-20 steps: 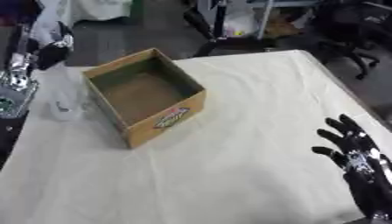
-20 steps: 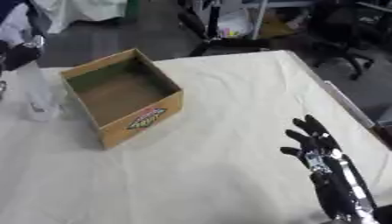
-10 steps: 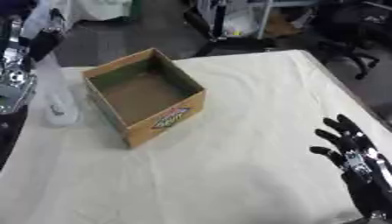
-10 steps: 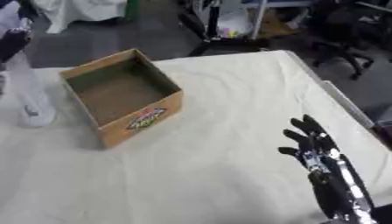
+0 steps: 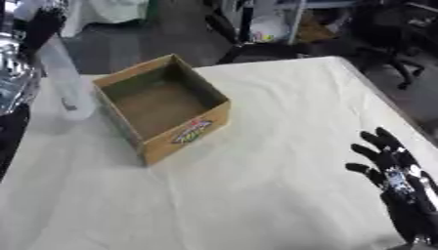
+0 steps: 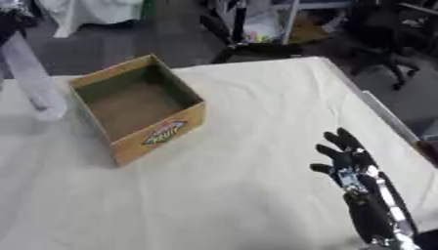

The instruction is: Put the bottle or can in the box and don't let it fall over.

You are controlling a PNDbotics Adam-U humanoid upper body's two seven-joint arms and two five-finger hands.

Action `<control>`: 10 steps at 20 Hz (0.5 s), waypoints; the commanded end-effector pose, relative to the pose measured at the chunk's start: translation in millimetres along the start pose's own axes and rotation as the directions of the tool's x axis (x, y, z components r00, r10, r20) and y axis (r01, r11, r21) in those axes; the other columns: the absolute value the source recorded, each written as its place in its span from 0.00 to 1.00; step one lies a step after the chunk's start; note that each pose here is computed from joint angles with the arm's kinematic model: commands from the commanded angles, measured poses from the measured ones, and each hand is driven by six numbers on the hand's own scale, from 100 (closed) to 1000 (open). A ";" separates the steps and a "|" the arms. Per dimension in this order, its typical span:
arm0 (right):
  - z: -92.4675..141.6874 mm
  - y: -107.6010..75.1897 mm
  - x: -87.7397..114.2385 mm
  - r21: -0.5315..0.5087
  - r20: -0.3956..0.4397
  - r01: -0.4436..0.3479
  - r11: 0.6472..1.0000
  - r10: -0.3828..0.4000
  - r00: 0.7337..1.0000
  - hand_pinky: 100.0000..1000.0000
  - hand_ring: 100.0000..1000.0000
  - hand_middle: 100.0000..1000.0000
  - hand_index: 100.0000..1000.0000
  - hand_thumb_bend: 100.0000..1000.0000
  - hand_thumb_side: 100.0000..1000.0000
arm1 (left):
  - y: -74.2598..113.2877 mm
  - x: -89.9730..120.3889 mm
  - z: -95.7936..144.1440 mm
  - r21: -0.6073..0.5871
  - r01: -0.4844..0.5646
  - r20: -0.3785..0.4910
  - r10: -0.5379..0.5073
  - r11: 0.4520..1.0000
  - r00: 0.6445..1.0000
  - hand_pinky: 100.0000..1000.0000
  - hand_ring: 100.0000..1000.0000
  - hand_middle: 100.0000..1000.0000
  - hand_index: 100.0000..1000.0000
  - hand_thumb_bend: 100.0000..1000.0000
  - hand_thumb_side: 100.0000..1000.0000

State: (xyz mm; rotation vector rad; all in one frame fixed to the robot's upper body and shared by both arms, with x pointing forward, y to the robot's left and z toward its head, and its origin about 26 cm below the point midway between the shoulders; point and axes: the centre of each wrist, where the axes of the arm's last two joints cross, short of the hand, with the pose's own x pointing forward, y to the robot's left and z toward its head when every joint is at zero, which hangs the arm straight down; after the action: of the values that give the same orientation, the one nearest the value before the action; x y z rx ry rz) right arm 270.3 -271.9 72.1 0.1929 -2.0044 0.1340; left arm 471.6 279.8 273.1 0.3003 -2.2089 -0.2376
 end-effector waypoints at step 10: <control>-2.5 0.1 3.2 0.028 0.010 -0.001 1.000 0.001 1.000 0.71 0.89 0.92 1.00 0.00 0.49 | -63.4 53.0 -11.0 -0.304 -0.146 0.089 0.181 0.942 0.980 0.13 0.65 0.42 0.48 0.00 0.31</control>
State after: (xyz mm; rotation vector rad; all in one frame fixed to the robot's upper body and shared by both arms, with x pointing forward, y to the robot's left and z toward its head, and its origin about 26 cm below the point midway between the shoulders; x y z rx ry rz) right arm 270.4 -269.8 71.7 0.2092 -2.0002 0.1436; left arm 460.8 210.5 286.9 -0.0354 -2.2245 -0.4640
